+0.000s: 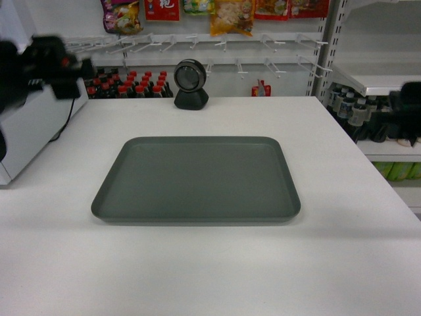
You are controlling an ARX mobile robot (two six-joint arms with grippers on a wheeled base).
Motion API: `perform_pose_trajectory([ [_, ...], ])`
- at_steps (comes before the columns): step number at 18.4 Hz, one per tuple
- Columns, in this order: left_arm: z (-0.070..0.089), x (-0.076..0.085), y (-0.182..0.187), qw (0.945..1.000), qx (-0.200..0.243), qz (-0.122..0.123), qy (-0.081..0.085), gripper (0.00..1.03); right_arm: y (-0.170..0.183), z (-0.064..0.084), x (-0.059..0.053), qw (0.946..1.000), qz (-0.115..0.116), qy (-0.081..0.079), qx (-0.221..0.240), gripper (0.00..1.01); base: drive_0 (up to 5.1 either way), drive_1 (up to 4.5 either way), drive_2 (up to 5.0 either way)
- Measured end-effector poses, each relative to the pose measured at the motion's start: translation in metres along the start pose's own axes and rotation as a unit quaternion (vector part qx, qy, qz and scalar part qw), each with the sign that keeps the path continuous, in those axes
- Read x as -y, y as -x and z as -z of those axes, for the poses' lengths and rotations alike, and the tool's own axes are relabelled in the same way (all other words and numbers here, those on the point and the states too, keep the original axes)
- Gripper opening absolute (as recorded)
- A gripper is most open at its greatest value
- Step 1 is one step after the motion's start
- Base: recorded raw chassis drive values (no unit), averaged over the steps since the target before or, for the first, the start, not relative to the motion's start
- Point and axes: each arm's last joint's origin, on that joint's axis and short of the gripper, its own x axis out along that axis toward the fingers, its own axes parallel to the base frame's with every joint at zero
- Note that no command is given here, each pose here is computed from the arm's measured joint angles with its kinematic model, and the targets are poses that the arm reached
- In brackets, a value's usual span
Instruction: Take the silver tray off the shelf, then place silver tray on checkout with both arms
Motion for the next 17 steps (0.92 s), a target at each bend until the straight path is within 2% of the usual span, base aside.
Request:
perform_pose_trajectory([
  [1,0.017,-0.007,0.016,0.9999,-0.013,-0.006,-0.005,0.38,0.016,0.003,0.004,1.0000,0.003,0.000,0.004,0.35,0.0,0.00,0.0],
  [2,0.025,-0.011,0.029,0.9997,-0.021,-0.011,-0.010,0.30,0.026,0.000,0.006,1.0000,0.003,0.000,0.009,0.28,0.0,0.00,0.0],
  [3,0.026,-0.015,0.042,0.9996,-0.021,-0.015,-0.011,0.21,0.038,-0.010,0.009,0.9999,0.003,-0.001,0.016,0.18,0.0,0.00,0.0],
  [5,0.006,-0.016,0.066,0.9996,0.024,-0.007,-0.010,0.01,0.066,-0.026,0.012,0.9985,0.001,-0.002,0.055,0.02,0.0,0.00,0.0],
  [7,0.009,-0.018,0.088,0.9998,0.018,-0.002,-0.011,0.01,0.089,-0.016,0.018,0.9995,0.005,-0.001,0.032,0.02,0.0,0.00,0.0],
  [10,0.015,-0.021,0.097,0.9999,0.003,-0.001,-0.012,0.01,0.098,-0.010,0.020,0.9998,0.005,-0.001,0.019,0.02,0.0,0.00,0.0],
  [12,0.018,-0.027,0.103,0.9999,-0.006,0.003,-0.012,0.01,0.105,-0.009,0.025,0.9998,-0.001,-0.001,0.017,0.02,0.0,0.00,0.0],
  [17,0.013,-0.034,0.123,0.9998,0.010,-0.014,-0.011,0.01,0.124,-0.015,0.030,0.9993,0.007,-0.002,0.036,0.02,0.0,0.00,0.0],
])
